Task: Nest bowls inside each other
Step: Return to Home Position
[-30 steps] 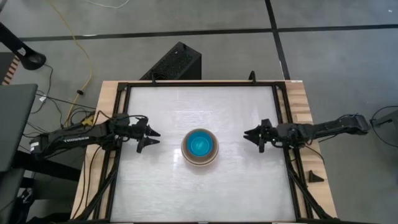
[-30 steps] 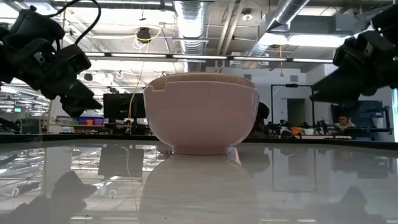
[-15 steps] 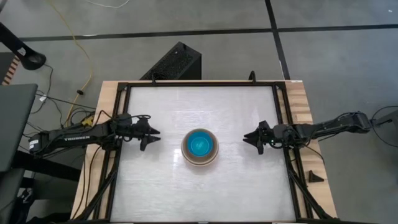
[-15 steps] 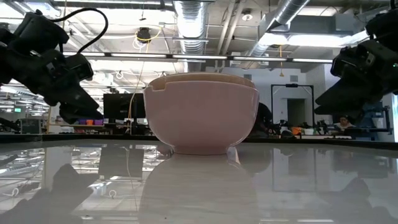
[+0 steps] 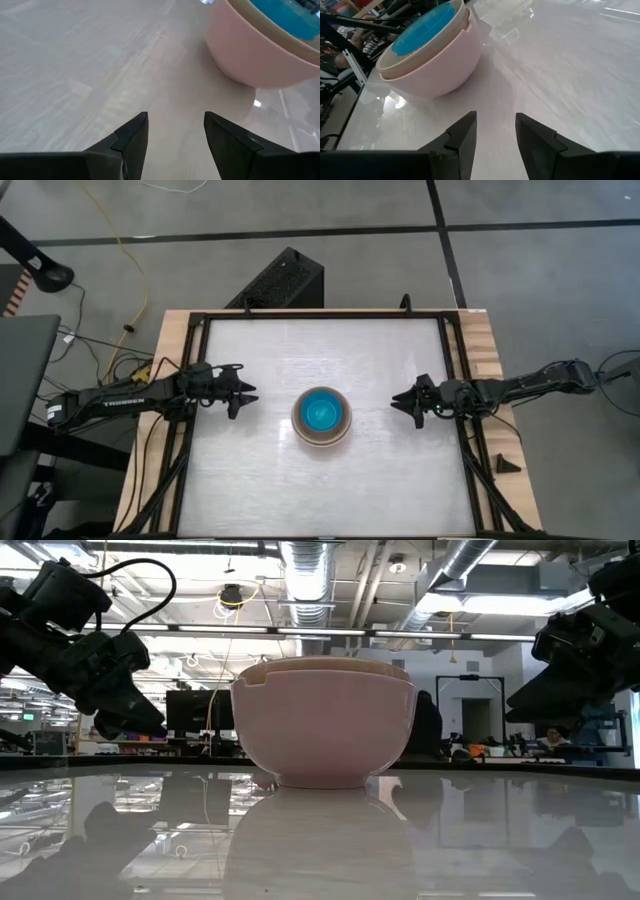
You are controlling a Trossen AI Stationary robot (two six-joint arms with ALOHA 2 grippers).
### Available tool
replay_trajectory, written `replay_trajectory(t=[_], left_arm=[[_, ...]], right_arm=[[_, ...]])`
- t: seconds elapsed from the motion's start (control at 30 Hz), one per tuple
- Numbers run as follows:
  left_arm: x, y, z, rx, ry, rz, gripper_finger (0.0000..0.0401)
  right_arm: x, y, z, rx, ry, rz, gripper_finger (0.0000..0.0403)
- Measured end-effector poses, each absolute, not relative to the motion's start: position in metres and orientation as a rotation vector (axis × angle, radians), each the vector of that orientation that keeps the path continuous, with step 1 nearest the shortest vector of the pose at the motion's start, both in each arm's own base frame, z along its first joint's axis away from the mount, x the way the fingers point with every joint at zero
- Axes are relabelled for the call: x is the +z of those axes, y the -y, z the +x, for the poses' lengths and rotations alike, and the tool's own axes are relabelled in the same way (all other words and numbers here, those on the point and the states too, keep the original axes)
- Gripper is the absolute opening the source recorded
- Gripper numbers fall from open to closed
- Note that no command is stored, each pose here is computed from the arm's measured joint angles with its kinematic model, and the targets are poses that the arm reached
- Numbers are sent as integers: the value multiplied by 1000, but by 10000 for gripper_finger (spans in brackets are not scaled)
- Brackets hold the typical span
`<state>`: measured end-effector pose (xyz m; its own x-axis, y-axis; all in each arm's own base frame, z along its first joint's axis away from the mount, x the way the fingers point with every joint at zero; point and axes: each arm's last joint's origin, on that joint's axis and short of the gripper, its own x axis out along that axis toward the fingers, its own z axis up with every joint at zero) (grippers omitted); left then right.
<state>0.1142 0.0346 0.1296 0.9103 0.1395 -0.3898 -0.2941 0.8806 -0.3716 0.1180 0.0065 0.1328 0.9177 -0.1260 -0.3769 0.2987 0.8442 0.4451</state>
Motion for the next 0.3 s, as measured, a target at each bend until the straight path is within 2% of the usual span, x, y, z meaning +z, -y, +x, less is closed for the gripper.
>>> replay_trajectory(t=[0.3], left_arm=[[130, -35, 114, 234, -361, -456, 183]], right_arm=[[133, -7, 118, -228, -344, 519, 168]])
